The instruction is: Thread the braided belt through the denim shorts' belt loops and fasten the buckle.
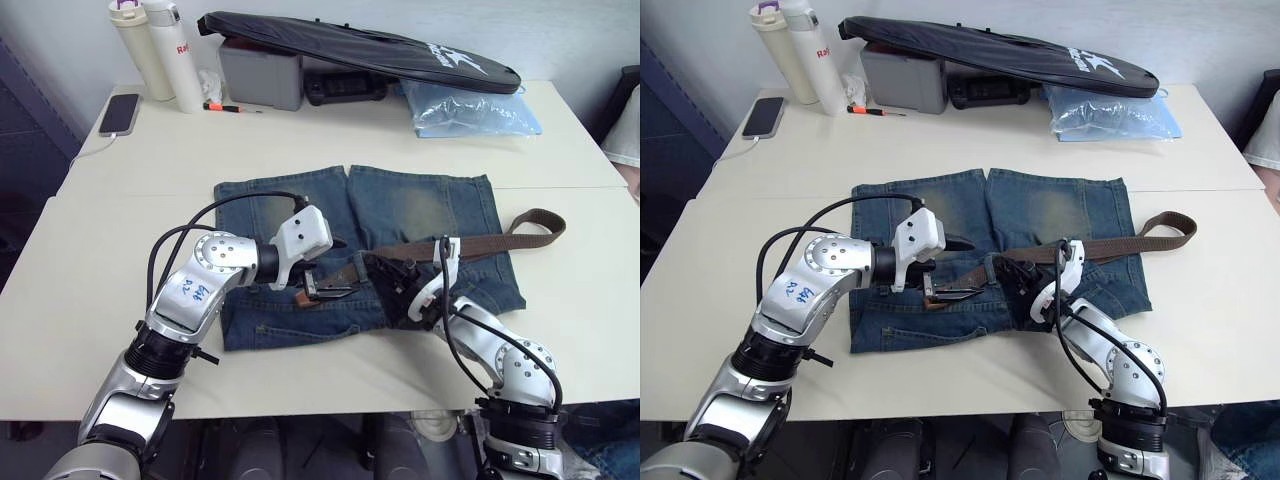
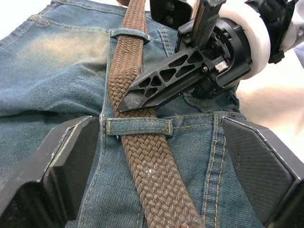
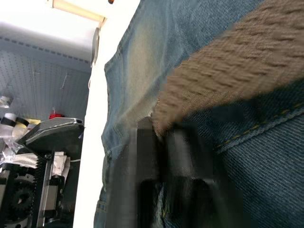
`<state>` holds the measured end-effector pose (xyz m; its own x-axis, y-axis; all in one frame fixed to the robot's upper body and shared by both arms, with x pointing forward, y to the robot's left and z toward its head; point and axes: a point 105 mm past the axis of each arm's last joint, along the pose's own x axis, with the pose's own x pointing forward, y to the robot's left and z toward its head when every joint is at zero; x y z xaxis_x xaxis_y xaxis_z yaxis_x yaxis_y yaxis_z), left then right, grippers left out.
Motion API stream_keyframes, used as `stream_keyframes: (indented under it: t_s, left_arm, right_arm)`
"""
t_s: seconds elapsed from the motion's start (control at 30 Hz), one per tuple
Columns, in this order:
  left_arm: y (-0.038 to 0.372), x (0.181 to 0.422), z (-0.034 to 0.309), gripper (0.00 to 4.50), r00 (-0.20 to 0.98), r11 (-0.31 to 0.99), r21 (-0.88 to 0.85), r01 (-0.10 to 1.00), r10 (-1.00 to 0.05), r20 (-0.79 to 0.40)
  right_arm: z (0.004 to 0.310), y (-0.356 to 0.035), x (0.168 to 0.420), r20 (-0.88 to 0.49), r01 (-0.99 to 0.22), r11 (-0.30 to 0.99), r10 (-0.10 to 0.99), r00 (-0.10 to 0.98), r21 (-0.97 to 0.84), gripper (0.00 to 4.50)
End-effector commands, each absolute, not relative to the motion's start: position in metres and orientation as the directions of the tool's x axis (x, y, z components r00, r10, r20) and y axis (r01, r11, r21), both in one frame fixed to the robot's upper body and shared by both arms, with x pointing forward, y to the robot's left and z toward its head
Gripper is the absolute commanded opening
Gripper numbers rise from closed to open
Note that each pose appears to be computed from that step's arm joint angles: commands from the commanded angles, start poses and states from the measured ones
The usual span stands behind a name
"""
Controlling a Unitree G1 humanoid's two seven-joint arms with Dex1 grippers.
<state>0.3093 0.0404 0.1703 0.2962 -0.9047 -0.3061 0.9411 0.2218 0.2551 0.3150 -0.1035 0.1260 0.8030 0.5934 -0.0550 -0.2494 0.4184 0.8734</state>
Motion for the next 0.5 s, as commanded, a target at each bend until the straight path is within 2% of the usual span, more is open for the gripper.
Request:
stream_keyframes:
  t_s: [0.03,0.13,0.2,0.3,0.37,0.47,0.5]
  left_arm:
    - [0.037,0.309,0.177,4.50,0.290,0.207,0.285,0.936,-0.913,-0.288]
    - [0.037,0.309,0.177,4.50,0.287,0.204,0.286,0.936,-0.914,-0.288]
    - [0.037,0.310,0.178,4.50,0.285,0.201,0.289,0.936,-0.914,-0.289]
    - [0.039,0.313,0.180,4.50,0.286,0.200,0.291,0.936,-0.913,-0.291]
    - [0.042,0.314,0.180,4.50,0.286,0.197,0.295,0.935,-0.911,-0.298]
    - [0.048,0.316,0.181,4.50,0.286,0.194,0.299,0.934,-0.909,-0.304]
    - [0.051,0.317,0.181,4.50,0.287,0.193,0.300,0.934,-0.907,-0.308]
  right_arm:
    - [0.145,-0.110,0.314,0.020,-0.291,0.371,0.588,0.809,0.882,2.08]
    - [0.153,-0.119,0.313,0.025,-0.305,0.389,0.582,0.813,0.869,3.45]
    - [0.156,-0.127,0.306,-0.007,-0.324,0.444,0.598,0.801,0.835,4.38]
    - [0.157,-0.139,0.294,-0.082,-0.353,0.538,0.625,0.776,0.765,4.46]
    - [0.162,-0.141,0.279,-0.146,-0.438,0.608,0.678,0.721,0.662,4.46]
    - [0.180,-0.149,0.263,-0.235,-0.605,0.687,0.717,0.657,0.402,4.46]
    - [0.182,-0.153,0.259,-0.291,-0.659,0.703,0.711,0.640,0.268,4.46]
